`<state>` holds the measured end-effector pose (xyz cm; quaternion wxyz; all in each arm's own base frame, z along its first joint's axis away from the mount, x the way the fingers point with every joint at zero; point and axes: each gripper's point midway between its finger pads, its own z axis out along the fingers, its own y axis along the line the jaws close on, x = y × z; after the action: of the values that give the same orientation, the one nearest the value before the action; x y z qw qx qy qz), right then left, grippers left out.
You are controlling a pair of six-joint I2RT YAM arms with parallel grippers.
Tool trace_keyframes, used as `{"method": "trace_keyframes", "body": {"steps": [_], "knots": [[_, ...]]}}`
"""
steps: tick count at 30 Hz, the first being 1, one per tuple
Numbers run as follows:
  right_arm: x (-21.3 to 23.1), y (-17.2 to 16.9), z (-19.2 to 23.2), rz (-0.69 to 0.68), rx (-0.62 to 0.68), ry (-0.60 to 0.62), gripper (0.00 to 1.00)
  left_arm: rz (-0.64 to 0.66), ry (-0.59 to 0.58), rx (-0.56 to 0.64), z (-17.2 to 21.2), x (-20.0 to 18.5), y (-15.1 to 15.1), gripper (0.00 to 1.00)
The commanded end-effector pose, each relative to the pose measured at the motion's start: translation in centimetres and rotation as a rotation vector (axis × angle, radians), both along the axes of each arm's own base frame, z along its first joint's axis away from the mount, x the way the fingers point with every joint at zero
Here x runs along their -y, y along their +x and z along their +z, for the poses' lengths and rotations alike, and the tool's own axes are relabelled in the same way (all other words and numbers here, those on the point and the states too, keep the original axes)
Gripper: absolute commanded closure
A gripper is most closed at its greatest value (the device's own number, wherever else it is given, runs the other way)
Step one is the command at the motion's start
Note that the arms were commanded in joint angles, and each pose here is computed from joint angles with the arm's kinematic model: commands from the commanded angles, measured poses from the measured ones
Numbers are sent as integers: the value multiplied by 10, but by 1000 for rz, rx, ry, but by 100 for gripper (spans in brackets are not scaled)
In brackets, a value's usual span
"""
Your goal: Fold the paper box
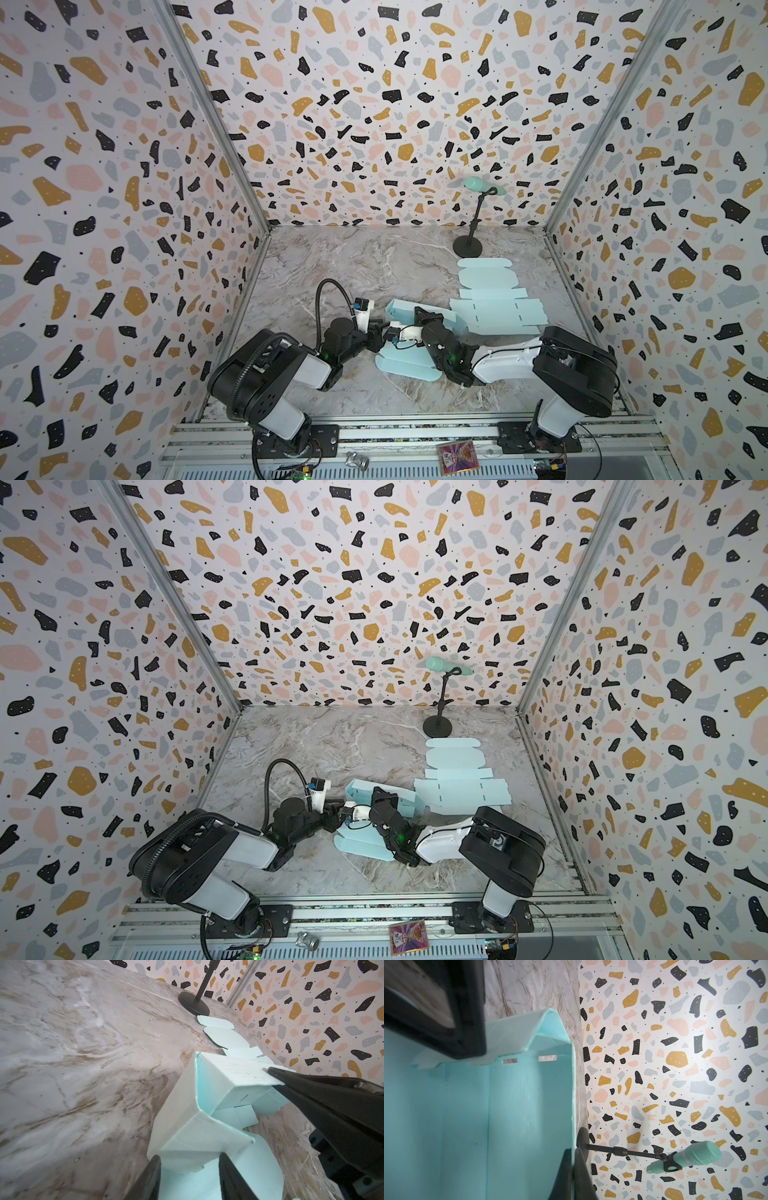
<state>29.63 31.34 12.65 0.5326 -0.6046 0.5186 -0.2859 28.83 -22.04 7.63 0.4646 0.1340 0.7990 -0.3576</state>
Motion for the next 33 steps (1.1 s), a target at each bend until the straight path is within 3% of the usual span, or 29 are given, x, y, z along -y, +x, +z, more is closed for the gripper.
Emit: {"method": "trace_keyframes", "body": {"steps": [1,17,22,33], "knots": [[-2,0,4,-3,28,12,100,23,-35,72,19,-2,8,53],[-21,-25,-21,59,15,-73,100,15,47,100,16,2,23,54],[-21,-23,-25,41,67,-88,100,34,46,96,14,-4,17,55],[-27,-29,-22,53,83,-92,100,91,97,83,-2,-15,9,64]]}}
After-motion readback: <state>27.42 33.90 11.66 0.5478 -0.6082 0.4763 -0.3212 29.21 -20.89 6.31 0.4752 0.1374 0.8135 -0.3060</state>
